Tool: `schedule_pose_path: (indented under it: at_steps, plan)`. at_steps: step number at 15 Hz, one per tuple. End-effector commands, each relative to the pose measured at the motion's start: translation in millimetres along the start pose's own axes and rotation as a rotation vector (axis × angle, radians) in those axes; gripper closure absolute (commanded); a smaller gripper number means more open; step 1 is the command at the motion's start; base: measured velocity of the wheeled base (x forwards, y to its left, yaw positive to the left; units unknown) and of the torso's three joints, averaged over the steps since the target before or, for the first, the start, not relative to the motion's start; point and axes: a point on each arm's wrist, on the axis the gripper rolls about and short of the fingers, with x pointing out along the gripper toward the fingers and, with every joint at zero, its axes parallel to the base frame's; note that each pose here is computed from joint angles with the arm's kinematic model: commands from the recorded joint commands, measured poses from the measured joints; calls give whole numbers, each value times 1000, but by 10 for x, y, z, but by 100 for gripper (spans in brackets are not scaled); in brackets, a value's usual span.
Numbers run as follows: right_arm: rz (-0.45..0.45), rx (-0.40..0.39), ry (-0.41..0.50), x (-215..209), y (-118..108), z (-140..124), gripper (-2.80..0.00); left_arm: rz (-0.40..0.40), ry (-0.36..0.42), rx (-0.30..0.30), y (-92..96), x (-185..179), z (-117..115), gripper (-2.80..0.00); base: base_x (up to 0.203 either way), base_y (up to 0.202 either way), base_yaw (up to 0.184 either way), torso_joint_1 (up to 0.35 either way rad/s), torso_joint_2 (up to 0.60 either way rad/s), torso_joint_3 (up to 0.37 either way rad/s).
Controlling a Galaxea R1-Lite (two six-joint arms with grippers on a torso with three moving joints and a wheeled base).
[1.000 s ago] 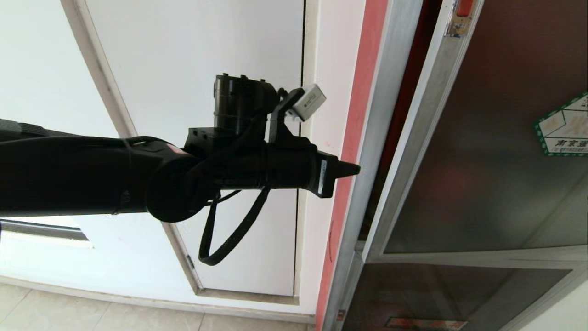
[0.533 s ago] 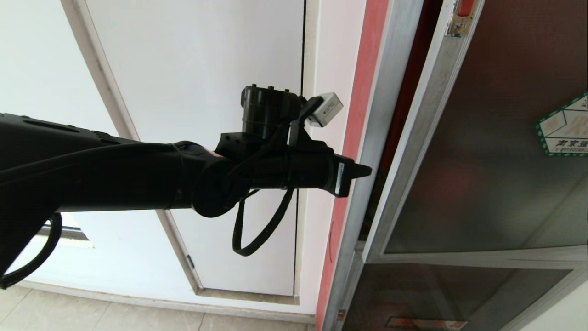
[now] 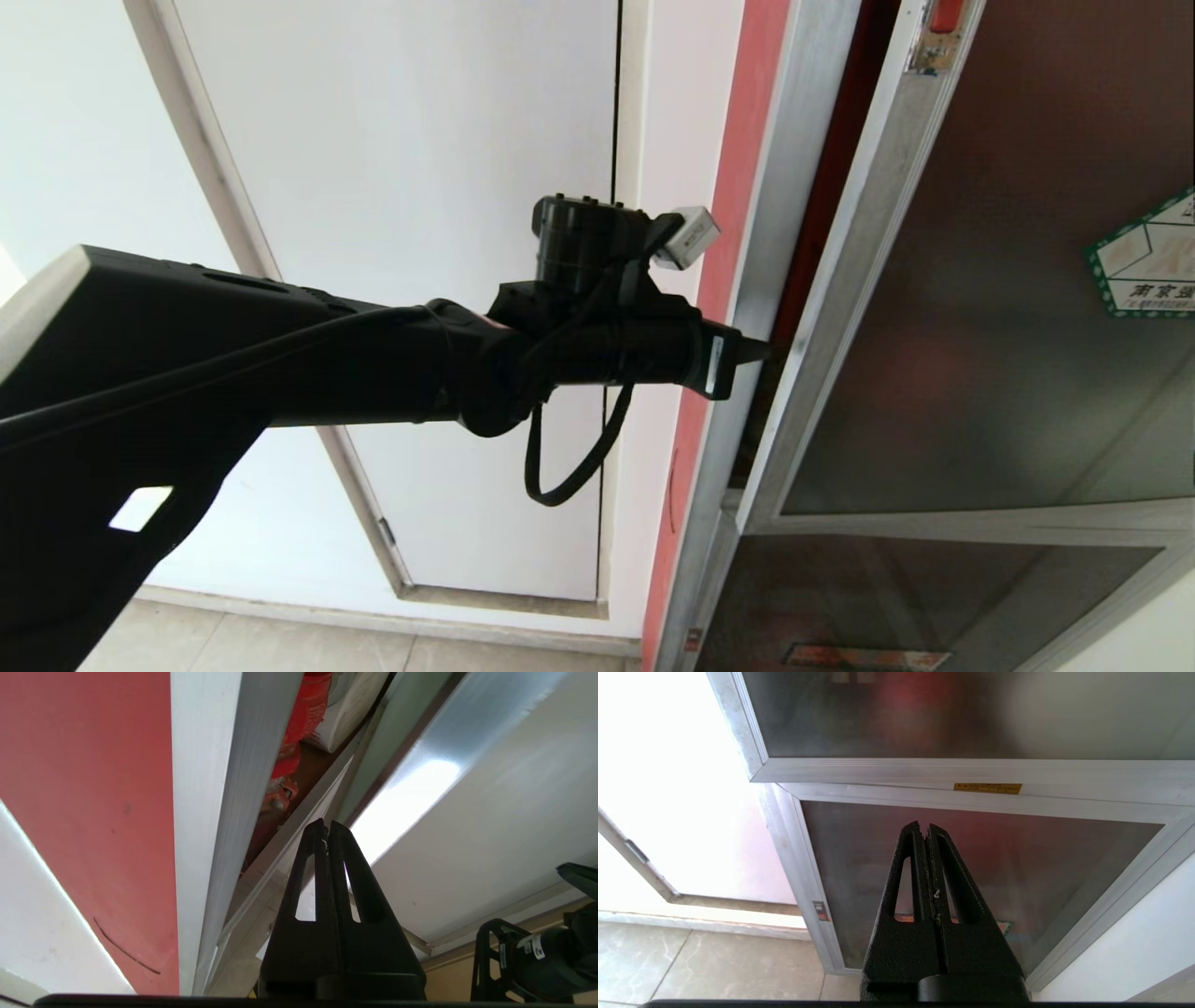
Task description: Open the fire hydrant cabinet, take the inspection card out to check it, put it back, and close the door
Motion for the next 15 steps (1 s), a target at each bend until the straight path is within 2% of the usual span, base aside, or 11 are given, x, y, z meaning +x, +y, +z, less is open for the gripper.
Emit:
schedule_pose_path:
  at_steps: [1, 9, 15]
  plan:
    - [-1, 0, 2, 2, 0, 1, 0, -5, 3, -2, 37, 104, -52, 0, 0, 0, 0, 0, 0, 0]
    - [1, 0, 2, 2, 0, 1, 0, -4, 3, -1, 106, 274, -135, 0, 0, 0, 0, 0, 0, 0]
    - [0, 0, 2, 2, 0, 1, 0, -48, 16, 5, -153, 287, -126, 0, 0, 0, 0, 0, 0, 0]
